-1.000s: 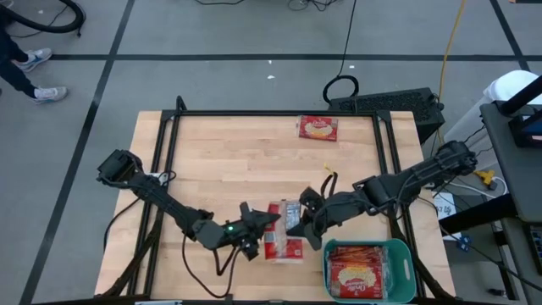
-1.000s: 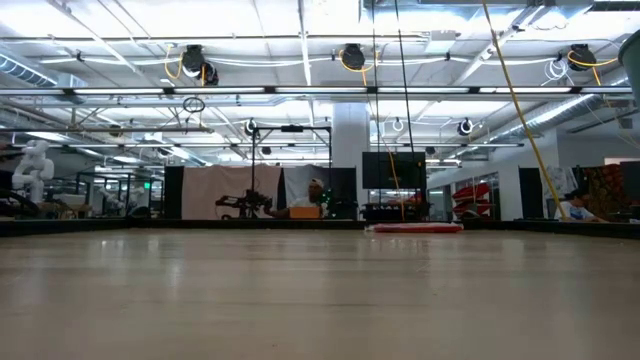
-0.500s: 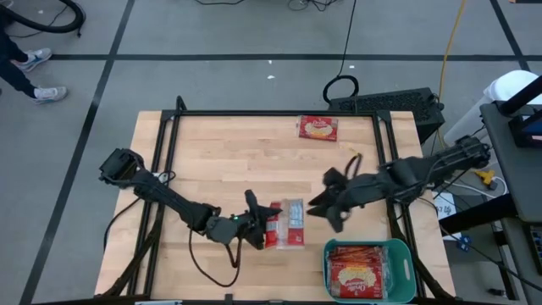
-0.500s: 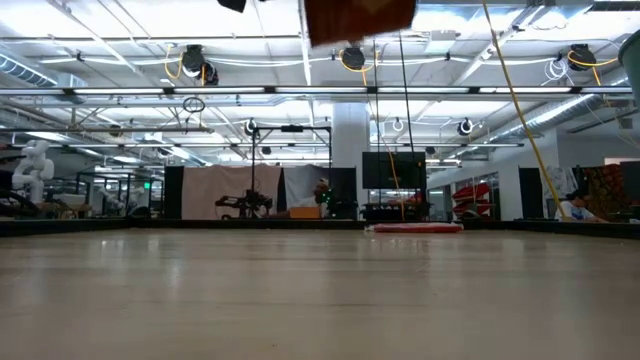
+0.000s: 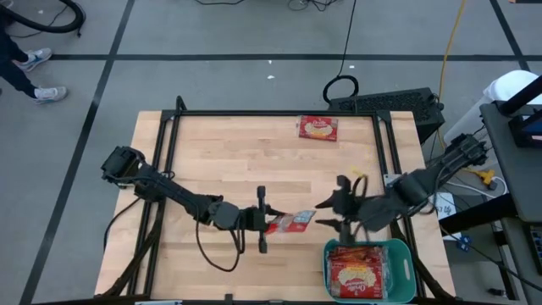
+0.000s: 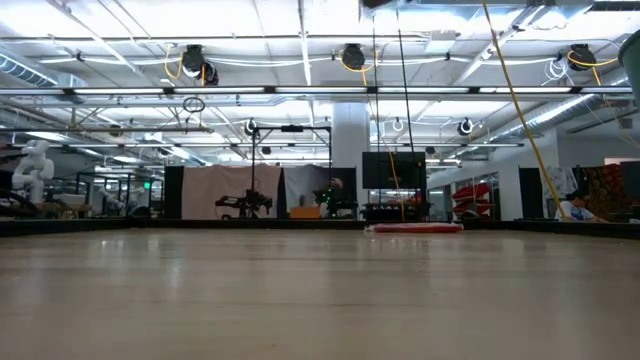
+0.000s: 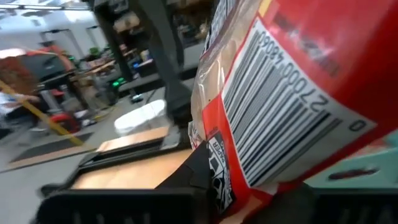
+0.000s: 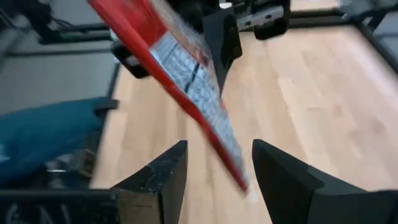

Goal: Sort popcorn bags into baskets
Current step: Put the left popcorn bag into the green bin

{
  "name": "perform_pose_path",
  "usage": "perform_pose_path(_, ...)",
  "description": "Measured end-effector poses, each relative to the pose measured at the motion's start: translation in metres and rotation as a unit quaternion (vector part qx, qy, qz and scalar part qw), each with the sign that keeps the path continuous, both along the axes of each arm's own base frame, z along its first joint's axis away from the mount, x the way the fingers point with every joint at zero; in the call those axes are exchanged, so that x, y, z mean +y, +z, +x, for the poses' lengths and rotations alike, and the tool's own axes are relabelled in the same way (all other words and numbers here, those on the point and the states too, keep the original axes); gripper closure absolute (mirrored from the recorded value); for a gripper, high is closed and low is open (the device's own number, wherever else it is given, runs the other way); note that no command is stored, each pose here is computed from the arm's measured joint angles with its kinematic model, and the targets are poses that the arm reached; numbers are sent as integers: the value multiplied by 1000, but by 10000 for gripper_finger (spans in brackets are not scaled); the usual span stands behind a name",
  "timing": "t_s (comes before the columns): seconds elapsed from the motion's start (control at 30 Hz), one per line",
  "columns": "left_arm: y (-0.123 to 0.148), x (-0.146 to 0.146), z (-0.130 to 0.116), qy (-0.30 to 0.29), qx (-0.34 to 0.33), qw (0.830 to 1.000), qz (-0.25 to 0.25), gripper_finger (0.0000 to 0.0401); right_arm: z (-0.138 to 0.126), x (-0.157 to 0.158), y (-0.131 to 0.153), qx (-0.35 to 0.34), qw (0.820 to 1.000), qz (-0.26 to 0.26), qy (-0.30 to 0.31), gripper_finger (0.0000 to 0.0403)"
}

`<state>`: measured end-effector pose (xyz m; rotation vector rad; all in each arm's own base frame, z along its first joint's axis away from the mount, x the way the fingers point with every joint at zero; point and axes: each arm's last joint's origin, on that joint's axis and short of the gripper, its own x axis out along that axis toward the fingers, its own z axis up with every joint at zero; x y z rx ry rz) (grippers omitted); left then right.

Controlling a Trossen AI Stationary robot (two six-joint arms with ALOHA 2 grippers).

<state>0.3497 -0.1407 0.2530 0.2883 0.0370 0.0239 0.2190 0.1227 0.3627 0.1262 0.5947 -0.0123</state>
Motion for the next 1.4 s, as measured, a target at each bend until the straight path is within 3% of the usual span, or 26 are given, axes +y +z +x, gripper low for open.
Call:
perform_pose_path(0.17,1,4,2,-35,-3,999,-24,381,18,12,-13,-6,998,-66,-7,229)
perform_pose_path(0.43,3,1,2,-57,-10,998,-21,354,23,16,-6,-51,996,-78,4,229)
perform_pose_path(0.63,2,1,2,-57,-4,998,-15,371,8,9,3,-47,998,-38,-5,229)
perform_pose_path(0.77,1,1,2,-57,-1,998,-20,379,4,10,2,-43,998,-46,-8,229)
perform_pose_path(1.07,2,5,4,-60,-5,997,-40,361,29,17,-5,-56,998,-13,26,232)
perform_pose_path(1.2,2,5,4,-63,-4,997,-39,374,36,17,-8,-51,998,-2,48,264)
perform_pose_path(1.4,1,5,4,-65,-2,997,-38,365,32,15,-4,-55,997,2,54,349)
